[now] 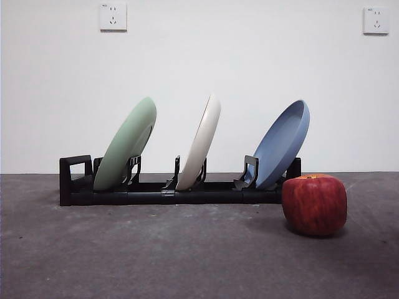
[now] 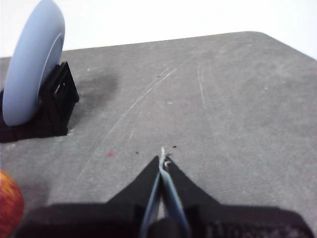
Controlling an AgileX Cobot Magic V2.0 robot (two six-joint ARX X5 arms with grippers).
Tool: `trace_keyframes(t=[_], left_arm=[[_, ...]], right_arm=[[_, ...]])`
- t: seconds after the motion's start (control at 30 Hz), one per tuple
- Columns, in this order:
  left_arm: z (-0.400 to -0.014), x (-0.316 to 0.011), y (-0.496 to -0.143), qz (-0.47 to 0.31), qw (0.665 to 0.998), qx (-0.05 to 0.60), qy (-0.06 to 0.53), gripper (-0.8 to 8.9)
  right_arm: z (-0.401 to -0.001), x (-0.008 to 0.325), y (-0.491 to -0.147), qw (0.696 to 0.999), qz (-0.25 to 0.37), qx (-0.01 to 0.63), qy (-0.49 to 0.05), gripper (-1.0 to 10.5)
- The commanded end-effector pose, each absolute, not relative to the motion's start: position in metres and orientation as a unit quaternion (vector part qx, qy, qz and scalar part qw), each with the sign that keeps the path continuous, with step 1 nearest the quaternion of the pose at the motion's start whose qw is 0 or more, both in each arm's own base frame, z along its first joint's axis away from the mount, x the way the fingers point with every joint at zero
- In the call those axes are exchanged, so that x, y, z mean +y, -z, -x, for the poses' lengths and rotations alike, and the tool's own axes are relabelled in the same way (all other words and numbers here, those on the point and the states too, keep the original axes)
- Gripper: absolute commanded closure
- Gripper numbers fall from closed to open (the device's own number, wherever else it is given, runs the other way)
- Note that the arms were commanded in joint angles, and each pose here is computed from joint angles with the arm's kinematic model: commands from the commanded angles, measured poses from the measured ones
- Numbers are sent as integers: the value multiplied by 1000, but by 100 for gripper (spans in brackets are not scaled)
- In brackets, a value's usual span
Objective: Take the green plate from the plate rack,put the plate on the table,take the apple from the table,put the apple in the plate
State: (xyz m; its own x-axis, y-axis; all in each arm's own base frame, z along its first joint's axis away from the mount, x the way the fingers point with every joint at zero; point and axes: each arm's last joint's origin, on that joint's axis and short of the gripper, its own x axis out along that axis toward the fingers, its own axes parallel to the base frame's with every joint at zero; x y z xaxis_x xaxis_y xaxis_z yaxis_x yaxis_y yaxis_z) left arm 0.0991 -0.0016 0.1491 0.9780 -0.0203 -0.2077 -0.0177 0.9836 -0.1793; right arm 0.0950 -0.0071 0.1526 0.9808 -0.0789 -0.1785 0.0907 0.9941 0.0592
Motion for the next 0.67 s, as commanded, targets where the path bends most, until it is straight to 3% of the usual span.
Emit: trace_keyframes(t=[0.03, 0.23, 0.37, 0.67], left_arm=[[-100, -1, -149, 90, 991, 98, 0, 817], [-100, -1, -152, 94, 992, 90, 0, 817], [-99, -3, -162, 150, 985, 78, 22, 817], [-92, -8, -229, 174, 976, 43, 124, 819]], right_arm=[[-95, -7, -150, 992, -84, 88, 46, 946], [-95, -7, -151, 978, -185, 82, 50, 945], [-95, -4, -159, 963, -257, 76, 8, 950], [-87, -1, -228, 969, -243, 26, -46, 957]])
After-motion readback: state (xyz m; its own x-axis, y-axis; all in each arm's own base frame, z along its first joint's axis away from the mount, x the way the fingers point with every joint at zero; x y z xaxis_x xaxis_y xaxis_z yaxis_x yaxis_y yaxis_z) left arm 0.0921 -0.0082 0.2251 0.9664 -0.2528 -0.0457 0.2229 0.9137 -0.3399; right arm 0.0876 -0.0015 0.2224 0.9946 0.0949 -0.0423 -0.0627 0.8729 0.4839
